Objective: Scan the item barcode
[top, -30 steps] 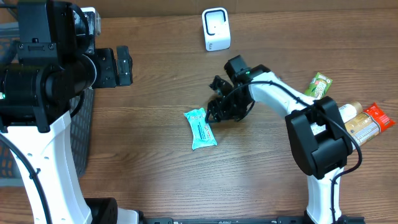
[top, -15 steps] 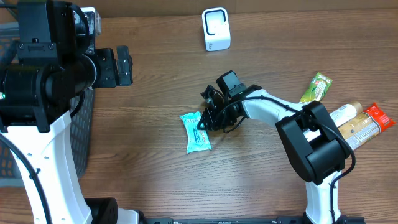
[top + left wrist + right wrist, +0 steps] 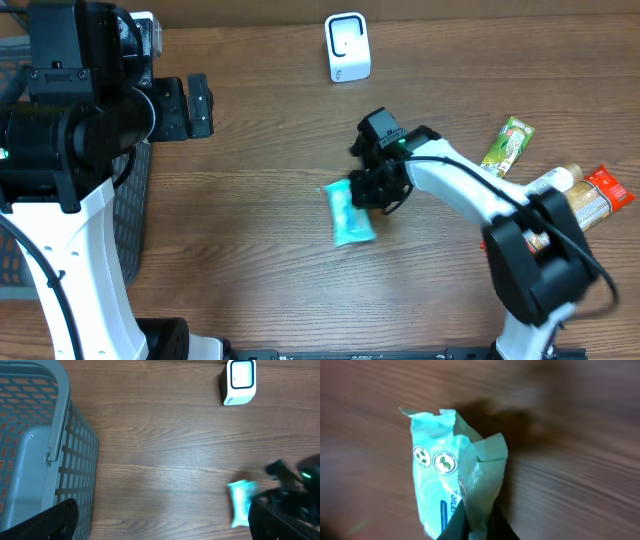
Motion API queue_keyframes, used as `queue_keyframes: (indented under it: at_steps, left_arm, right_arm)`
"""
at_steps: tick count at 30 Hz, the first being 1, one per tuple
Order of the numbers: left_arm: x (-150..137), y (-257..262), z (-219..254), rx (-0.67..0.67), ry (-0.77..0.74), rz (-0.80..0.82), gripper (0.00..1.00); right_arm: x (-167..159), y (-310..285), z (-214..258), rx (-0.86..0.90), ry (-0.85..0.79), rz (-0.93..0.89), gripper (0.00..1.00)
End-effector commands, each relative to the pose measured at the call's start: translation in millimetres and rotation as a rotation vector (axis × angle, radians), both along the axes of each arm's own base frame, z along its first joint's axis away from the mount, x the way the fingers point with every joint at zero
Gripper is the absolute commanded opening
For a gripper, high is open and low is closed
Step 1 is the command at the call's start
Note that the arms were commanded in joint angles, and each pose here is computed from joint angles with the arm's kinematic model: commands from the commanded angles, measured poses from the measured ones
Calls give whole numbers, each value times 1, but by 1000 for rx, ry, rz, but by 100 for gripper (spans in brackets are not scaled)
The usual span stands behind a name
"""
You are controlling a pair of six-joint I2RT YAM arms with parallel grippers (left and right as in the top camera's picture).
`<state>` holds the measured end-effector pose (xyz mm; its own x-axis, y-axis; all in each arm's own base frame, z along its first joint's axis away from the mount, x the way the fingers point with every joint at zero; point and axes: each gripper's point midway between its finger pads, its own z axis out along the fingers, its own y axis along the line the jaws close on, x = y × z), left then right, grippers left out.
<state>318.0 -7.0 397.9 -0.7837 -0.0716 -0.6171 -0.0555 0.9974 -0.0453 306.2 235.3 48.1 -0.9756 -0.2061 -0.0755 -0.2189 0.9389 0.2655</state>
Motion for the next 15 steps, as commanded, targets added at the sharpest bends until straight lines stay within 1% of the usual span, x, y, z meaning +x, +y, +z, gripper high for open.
queue_keyframes:
  at_steps: [1, 3, 5, 11, 13, 15]
  left_arm:
    - [0, -1, 2, 5, -7, -20, 100]
    - [0, -1, 2, 5, -7, -20, 100]
    - [0, -1, 2, 5, -8, -20, 100]
    - [0, -1, 2, 5, -8, -20, 99]
    - [0, -1, 2, 5, -8, -20, 100]
    - [0, -1, 2, 5, -7, -20, 100]
  right_arm:
    - [45, -60, 68, -463, -431, -197, 4]
    - [42, -74, 78, -622, -511, -195, 4]
    - [41, -82, 77, -720, -534, -167, 3]
    - [60, -113, 64, -1115, -610, -9, 3]
    - [64, -115, 56, -1182, -618, 21, 3]
    - [63, -115, 44, -1206, -585, 70, 3]
